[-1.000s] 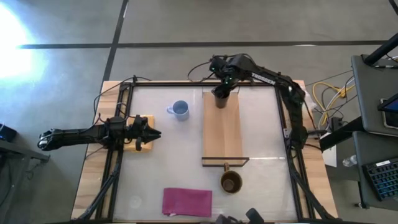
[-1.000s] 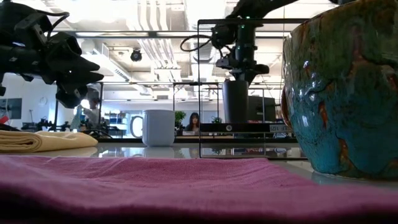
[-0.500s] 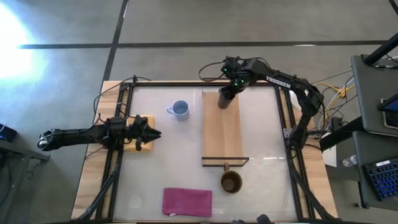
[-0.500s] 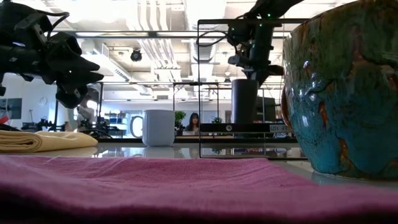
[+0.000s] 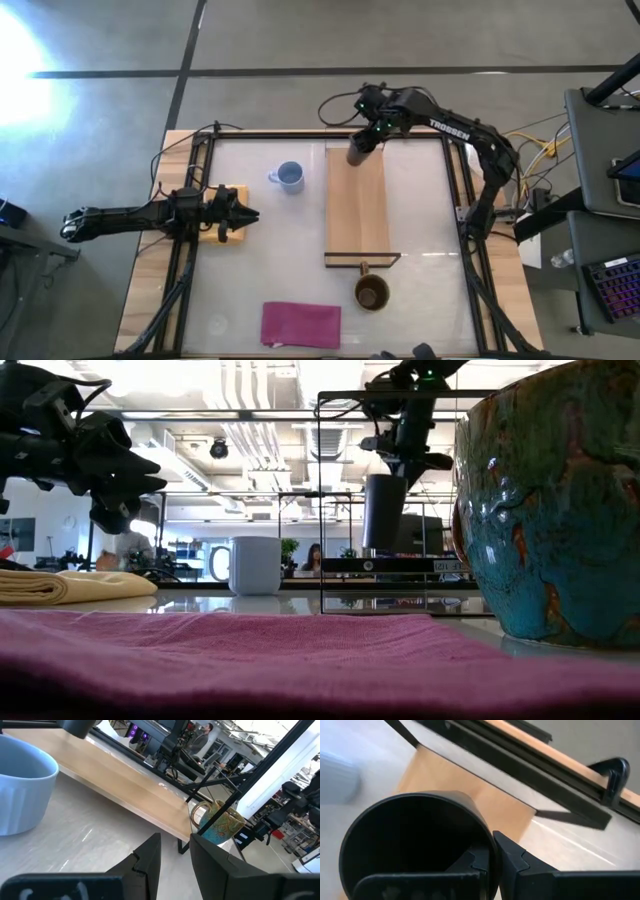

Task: Stack small to large cups/mugs on shelf
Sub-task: Put the black cup on the shelf

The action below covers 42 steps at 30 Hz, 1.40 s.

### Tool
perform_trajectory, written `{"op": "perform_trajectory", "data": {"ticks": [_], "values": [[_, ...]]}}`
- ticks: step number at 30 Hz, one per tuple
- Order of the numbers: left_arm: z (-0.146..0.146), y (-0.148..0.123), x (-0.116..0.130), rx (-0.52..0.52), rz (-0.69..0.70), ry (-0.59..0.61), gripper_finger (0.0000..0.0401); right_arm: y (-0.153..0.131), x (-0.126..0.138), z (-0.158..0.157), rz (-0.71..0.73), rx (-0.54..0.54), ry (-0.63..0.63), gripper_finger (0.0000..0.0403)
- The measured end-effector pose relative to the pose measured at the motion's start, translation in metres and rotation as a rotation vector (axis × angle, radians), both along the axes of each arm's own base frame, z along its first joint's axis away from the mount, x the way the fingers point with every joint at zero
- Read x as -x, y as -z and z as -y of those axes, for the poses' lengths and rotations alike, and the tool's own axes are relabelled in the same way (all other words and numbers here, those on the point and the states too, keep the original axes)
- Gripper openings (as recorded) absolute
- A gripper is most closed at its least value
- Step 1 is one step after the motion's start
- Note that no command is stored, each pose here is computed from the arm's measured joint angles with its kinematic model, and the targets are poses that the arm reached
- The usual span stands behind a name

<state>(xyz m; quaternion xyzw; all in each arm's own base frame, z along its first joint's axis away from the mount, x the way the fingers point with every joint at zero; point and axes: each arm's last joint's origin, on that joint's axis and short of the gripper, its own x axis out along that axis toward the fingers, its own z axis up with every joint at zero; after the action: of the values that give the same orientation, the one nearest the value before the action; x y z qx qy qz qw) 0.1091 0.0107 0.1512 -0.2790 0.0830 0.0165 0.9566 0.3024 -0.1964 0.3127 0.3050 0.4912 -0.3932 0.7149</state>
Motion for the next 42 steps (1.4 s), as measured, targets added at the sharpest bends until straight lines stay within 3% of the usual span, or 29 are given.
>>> {"op": "perform_trajectory", "data": {"ticks": [11,24,42], "values": [[0.0,0.0,0.0,0.0,0.0,0.0,0.0089,-0.011,-0.016,0.003,-0.035,0.011,-0.028,0.0008],[0.0,0.0,0.0,0.0,0.0,0.0,0.0089,0.013,-0.04,0.016,-0.15,-0.055,-0.07,0.0008],[0.0,0.0,0.0,0.0,0.0,0.0,0.0089,0.016,-0.037,0.015,-0.175,-0.055,-0.111,0.0018]]}}
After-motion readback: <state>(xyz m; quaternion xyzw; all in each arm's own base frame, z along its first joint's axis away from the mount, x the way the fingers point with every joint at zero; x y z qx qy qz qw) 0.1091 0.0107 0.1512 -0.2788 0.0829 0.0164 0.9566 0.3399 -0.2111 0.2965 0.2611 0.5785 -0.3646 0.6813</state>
